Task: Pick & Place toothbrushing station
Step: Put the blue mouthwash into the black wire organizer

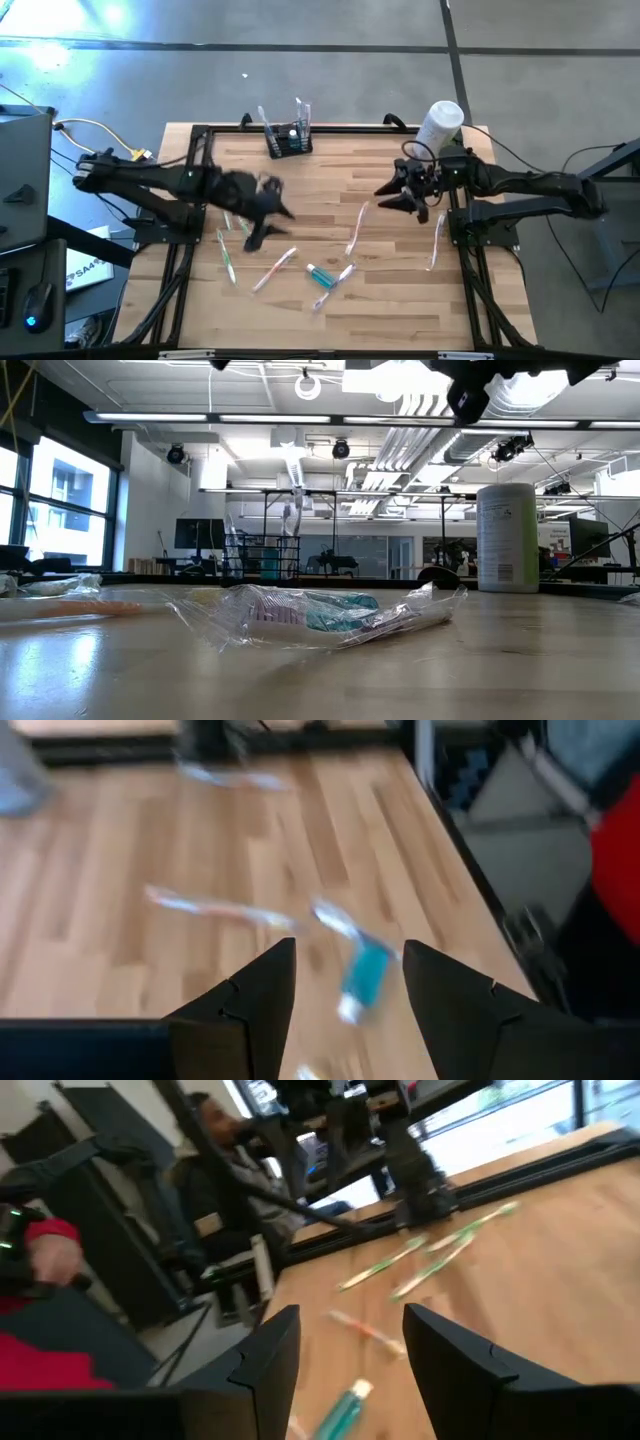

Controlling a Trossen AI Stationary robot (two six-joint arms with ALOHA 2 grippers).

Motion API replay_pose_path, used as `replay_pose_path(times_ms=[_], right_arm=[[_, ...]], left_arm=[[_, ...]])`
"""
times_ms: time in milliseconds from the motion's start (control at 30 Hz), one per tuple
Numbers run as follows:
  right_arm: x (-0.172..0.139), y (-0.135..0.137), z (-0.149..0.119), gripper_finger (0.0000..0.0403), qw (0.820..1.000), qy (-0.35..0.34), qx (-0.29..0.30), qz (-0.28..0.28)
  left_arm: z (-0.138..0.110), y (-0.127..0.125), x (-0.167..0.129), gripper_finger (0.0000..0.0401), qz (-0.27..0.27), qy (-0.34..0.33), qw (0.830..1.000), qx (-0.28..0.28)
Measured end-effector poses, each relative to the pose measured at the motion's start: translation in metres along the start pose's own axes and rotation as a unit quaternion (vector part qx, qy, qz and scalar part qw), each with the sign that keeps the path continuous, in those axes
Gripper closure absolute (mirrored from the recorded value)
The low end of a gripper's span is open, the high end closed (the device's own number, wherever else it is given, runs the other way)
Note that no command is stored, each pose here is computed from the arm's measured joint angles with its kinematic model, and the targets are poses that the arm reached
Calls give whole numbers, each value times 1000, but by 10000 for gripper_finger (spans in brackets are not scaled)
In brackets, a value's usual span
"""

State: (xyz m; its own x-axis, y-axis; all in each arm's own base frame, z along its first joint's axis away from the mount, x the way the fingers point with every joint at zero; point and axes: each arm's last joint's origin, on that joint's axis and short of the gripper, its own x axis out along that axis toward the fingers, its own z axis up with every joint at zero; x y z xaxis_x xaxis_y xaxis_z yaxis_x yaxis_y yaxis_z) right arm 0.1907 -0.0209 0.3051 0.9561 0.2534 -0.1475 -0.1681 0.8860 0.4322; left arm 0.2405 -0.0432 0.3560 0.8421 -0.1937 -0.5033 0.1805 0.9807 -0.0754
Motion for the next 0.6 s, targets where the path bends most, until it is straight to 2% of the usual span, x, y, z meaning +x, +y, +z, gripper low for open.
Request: replay_pose_path(times_ms=[167,300,433,600], right_arm=[[5,14,-7,231,999,25,26,39],[8,26,-12,231,997,42,25,68],[11,34,-16,231,997,39,45,53],[13,40,-19,231,997,19,75,9]], left_arm=[[-16,-16,24,217,3,91,995,47],[-22,-22,41,217,-4,121,990,77],[-27,-21,51,217,-8,142,983,117],[-34,-20,70,217,-4,170,972,163]])
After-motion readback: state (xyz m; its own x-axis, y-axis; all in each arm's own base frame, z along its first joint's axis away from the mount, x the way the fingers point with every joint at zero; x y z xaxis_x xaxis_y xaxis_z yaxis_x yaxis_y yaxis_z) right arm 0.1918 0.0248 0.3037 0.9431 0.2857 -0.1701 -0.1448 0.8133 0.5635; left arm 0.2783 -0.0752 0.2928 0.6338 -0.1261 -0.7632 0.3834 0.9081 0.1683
